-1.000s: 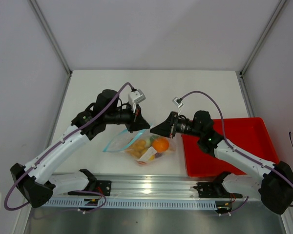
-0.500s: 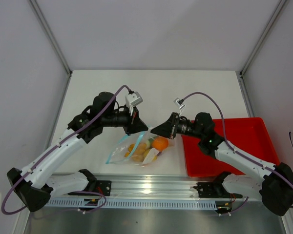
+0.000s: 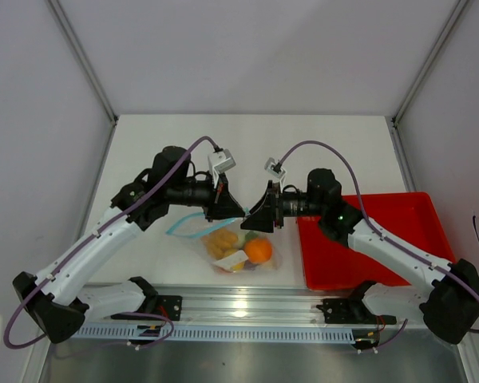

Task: Place the food in the zip-top bag and seal the zipper
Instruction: Zip the zipper food storage bag at the center of the board.

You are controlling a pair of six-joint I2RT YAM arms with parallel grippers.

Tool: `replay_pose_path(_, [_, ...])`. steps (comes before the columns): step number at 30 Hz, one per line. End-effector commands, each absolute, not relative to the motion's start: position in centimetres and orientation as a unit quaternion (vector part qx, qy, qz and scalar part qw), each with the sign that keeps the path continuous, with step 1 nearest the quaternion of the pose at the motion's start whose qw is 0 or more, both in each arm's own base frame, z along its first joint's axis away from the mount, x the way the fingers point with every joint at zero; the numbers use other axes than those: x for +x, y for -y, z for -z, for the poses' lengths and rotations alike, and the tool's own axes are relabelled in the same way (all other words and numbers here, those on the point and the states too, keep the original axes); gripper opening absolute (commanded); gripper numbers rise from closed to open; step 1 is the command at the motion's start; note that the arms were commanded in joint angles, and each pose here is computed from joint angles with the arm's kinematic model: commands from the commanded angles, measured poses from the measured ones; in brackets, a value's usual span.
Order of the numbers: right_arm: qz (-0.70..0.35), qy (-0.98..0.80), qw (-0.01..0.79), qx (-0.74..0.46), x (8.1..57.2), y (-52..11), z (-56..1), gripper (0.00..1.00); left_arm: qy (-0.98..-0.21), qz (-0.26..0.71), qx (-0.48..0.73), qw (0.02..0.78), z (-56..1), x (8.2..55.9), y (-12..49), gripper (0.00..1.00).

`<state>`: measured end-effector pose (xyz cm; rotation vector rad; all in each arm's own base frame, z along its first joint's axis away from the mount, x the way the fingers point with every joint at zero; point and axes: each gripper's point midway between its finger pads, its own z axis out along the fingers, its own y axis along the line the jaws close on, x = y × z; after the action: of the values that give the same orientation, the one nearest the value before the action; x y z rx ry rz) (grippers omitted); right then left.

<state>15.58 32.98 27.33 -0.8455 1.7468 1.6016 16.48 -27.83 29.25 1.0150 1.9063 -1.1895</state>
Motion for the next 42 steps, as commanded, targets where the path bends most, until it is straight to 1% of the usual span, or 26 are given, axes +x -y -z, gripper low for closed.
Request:
replay_pose_path(1, [-0.589,-0.647,0.301,-0.379,15.2,-33.1,-27.4,0.45,-0.702,0.482,0.401,0.337,-31.6,15.9,28.3,0.00])
replay_pose_path(2, [-0.589,-0.647,0.296,-0.384,15.1,-33.1,-27.2,0.40,-0.700,0.486,0.403,0.334,-31.7,15.7,28.4,0.01])
replay_pose_path(5, [-0.587,-0.646,0.293,-0.391,15.4,-33.4,-26.9,0.29,-0.700,0.487,0.403,0.331,-31.6,15.6,28.3,0.01])
replay_pose_path(7, [-0.594,-0.637,0.291,-0.396,15.2,-33.6,-27.2,0.27,-0.700,0.487,0.403,0.331,-31.6,15.6,28.3,0.01])
replay_pose_path(9, [-0.595,-0.635,0.293,-0.396,15.3,-33.7,-27.3,0.08,-0.700,0.489,0.404,0.327,-31.6,15.5,28.3,0.01])
replay_pose_path(10, [-0.594,-0.636,0.294,-0.395,15.4,-33.7,-27.3,0.00,-0.699,0.490,0.404,0.327,-31.6,15.4,28.4,0.01])
replay_pose_path(12, [-0.596,-0.631,0.301,-0.395,15.4,-33.7,-27.5,0.00,-0.703,0.486,0.403,0.327,-31.4,15.6,28.3,0.01])
replay_pose_path(14, [-0.599,-0.630,0.306,-0.388,15.3,-33.7,-27.9,0.00,-0.709,0.481,0.402,0.324,-31.0,15.7,28.3,0.05])
replay_pose_path(17, [-0.605,-0.619,0.317,-0.388,14.8,-33.3,-28.7,0.00,-0.716,0.471,0.399,0.326,-30.3,16.0,28.0,0.20])
replay_pose_path(18, [-0.606,-0.617,0.320,-0.388,14.6,-33.1,-28.9,0.00,-0.719,0.467,0.397,0.327,-30.1,16.1,27.9,0.30])
replay_pose_path(21, [-0.608,-0.617,0.318,-0.386,14.2,-32.9,-29.0,0.00,-0.726,0.456,0.392,0.334,-29.7,16.4,27.7,0.46])
replay_pose_path(24, [-0.609,-0.618,0.318,-0.383,14.0,-32.8,-28.9,0.00,-0.732,0.443,0.385,0.345,-29.4,16.8,27.4,0.51])
replay_pose_path(28, [-0.610,-0.618,0.319,-0.379,13.9,-32.7,-29.0,0.00,-0.737,0.428,0.381,0.359,-29.1,17.1,26.9,0.50])
replay_pose_path(30, [-0.611,-0.618,0.316,-0.381,13.7,-32.8,-28.9,0.00,-0.735,0.429,0.382,0.361,-29.2,17.0,26.8,0.47])
replay_pose_path(32, [-0.611,-0.619,0.313,-0.382,13.6,-33.0,-28.7,0.00,-0.731,0.432,0.381,0.365,-29.6,17.0,26.9,0.46])
replay_pose_path(33, [-0.611,-0.620,0.311,-0.382,13.6,-33.1,-28.6,0.00,-0.728,0.434,0.382,0.368,-29.8,16.9,26.9,0.43])
replay_pose_path(35, [-0.611,-0.620,0.309,-0.383,13.5,-33.2,-28.5,0.00,-0.724,0.438,0.380,0.374,-30.2,17.0,27.0,0.42])
replay_pose_path(36, [-0.611,-0.620,0.310,-0.382,13.5,-33.2,-28.6,0.00,-0.722,0.439,0.381,0.375,-30.4,17.0,27.0,0.40])
replay_pose_path(42, [-0.610,-0.621,0.308,-0.385,13.4,-33.5,-28.5,0.00,-0.720,0.445,0.381,0.372,-30.7,17.0,27.3,0.34])
